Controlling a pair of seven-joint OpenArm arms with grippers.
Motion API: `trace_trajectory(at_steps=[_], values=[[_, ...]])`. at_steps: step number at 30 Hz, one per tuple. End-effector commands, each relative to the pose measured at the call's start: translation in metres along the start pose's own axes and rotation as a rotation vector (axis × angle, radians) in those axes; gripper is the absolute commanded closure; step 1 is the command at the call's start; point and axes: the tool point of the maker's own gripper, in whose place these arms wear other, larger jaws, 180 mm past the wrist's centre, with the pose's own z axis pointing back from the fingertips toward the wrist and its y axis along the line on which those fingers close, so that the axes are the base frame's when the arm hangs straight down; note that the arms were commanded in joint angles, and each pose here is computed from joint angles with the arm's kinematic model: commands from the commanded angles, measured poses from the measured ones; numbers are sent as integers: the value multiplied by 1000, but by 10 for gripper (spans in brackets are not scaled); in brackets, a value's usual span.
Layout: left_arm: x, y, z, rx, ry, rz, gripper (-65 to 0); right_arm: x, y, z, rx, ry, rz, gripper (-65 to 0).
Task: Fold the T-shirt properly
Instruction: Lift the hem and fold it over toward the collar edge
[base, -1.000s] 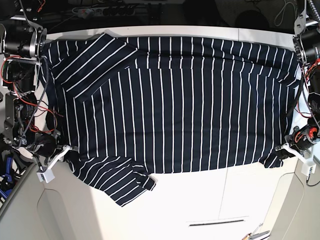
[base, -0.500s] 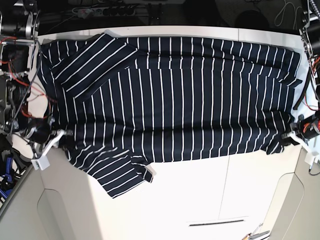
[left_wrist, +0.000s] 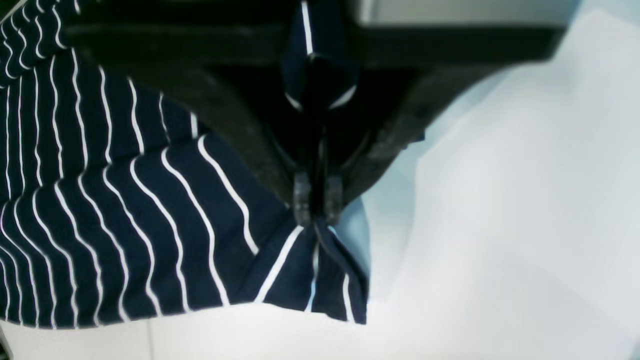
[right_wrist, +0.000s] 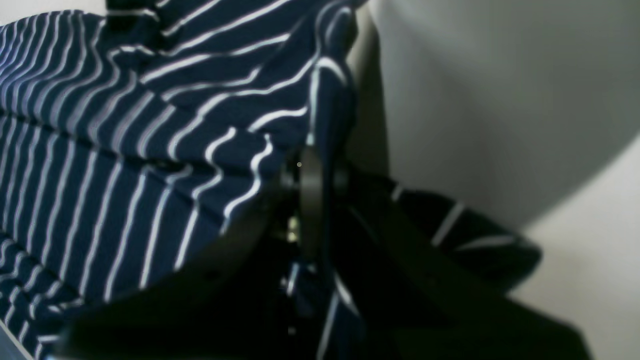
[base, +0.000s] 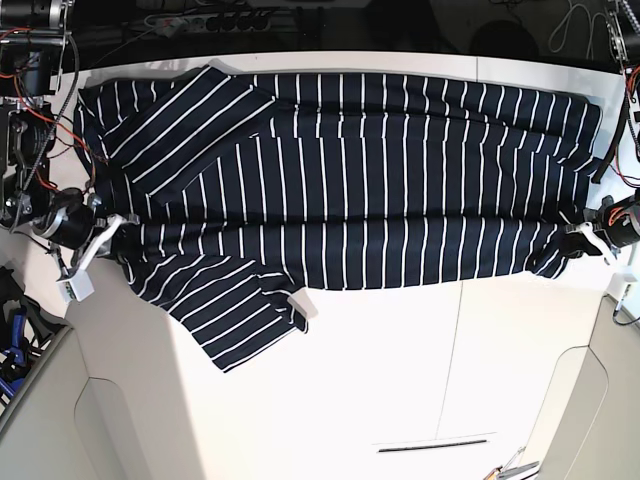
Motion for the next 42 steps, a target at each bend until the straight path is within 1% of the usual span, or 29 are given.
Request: trace_trajectory(at_steps=[1,3,4,6,7,8,11,18,20,24,30,35,38,42], values=[[24,4,11,8,-67,-21,0,14,-9,7,-31,-36,19,0],[25,4,10,7,-73,-20,0,7,-13,7,-54,-14,31,0],[26,4,11,7,-73,-21,0,5,-14,7,-59,-11,33,-75],[26,4,11,7,-73,-21,0,4,-15,8,-63,-9,30,-248],[26,4,10,6,-73,-21,0,6,-15,8,-64,-13,24,-310],[25,4,10,7,-72,-21,0,9,-15,8,-63,-28,16,-346],[25,4,10,6,-72,-21,0,26,-18,14,-54,-109,-21,-350],[25,4,10,9,-69,-23,0,59,-43,37,-113,-276,-68,-350],[24,4,10,7,-70,-23,0,68,-43,36,-125,-314,-66,-350],[22,-1,6,-6,-71,-20,0,84,-28,22,-118,-369,-59,-352],[17,-13,-5,-35,-70,-4,0,97,-18,-12,-93,-366,-110,-352],[9,-10,-5,-16,-42,-21,0,101,-23,-31,-85,-360,-153,-352],[8,-10,-6,-15,-40,-21,0,92,-20,-44,-65,-317,-171,-352],[13,-10,-5,-16,-64,-20,0,74,-8,-61,-39,-243,-151,-352]])
